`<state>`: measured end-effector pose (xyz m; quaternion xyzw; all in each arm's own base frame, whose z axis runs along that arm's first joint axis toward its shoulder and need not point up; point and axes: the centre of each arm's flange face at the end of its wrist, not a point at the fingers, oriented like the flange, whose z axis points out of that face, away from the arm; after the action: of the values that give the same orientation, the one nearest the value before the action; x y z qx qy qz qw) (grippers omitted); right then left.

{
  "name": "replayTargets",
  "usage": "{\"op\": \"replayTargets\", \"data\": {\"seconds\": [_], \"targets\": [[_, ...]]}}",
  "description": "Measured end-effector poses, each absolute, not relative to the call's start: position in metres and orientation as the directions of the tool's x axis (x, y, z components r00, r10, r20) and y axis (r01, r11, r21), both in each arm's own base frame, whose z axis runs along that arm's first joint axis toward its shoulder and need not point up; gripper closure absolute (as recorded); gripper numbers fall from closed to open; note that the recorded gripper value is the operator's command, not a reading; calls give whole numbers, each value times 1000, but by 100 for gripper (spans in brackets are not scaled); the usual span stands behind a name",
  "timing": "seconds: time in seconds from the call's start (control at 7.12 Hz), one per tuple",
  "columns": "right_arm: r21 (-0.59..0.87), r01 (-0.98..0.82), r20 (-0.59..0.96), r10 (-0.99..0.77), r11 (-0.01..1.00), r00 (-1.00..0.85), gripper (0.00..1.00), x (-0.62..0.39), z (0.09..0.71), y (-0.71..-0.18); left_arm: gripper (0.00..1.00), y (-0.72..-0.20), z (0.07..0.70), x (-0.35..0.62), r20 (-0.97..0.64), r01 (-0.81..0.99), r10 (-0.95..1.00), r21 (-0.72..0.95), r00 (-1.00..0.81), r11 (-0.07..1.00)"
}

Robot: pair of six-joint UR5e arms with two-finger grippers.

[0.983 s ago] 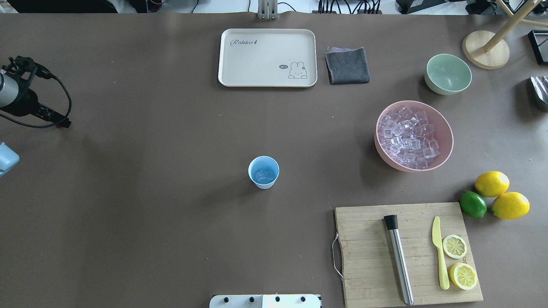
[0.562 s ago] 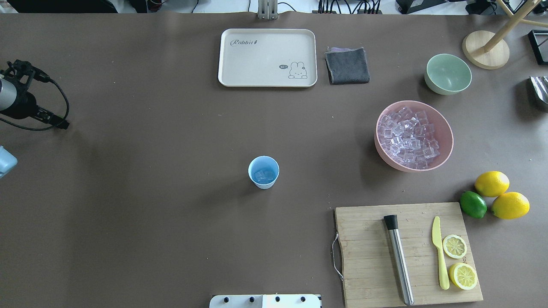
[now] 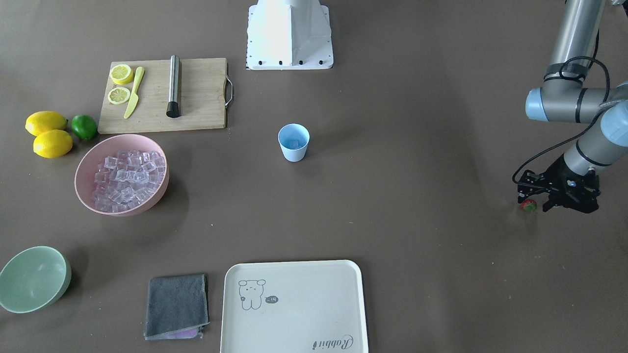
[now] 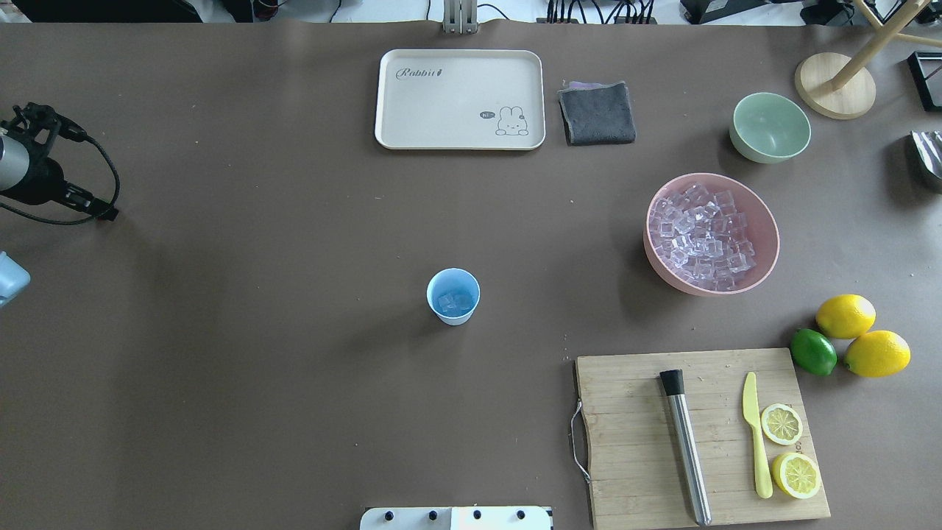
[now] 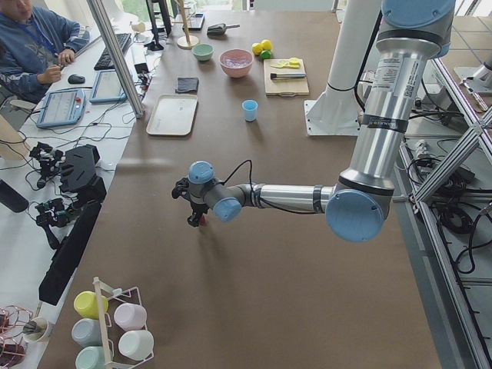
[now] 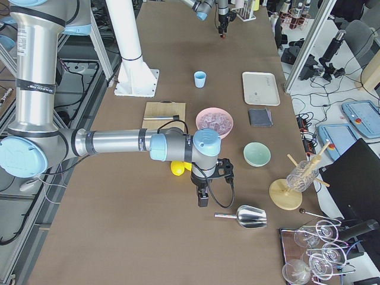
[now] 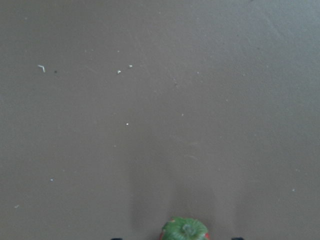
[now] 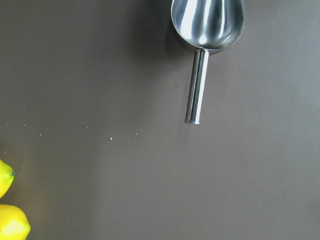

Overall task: Put ice and strawberries in cup
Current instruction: 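Lift the strawberry with the left gripper and carry it toward the blue cup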

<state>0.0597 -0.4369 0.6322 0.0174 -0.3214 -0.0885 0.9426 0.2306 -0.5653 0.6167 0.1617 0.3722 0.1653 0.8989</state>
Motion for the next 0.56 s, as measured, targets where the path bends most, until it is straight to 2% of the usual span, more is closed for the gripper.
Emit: {"op": "replayTargets", "data": {"seconds": [0.28, 0.56], "targets": [[89, 155, 601, -178, 984, 779, 0, 60, 632, -437, 33, -565, 617, 233, -616, -181, 421, 414, 666, 892], [88, 154, 599, -176, 984, 781, 0, 60, 632, -437, 97, -562, 615, 239, -616, -189, 429, 417, 661, 889]]}}
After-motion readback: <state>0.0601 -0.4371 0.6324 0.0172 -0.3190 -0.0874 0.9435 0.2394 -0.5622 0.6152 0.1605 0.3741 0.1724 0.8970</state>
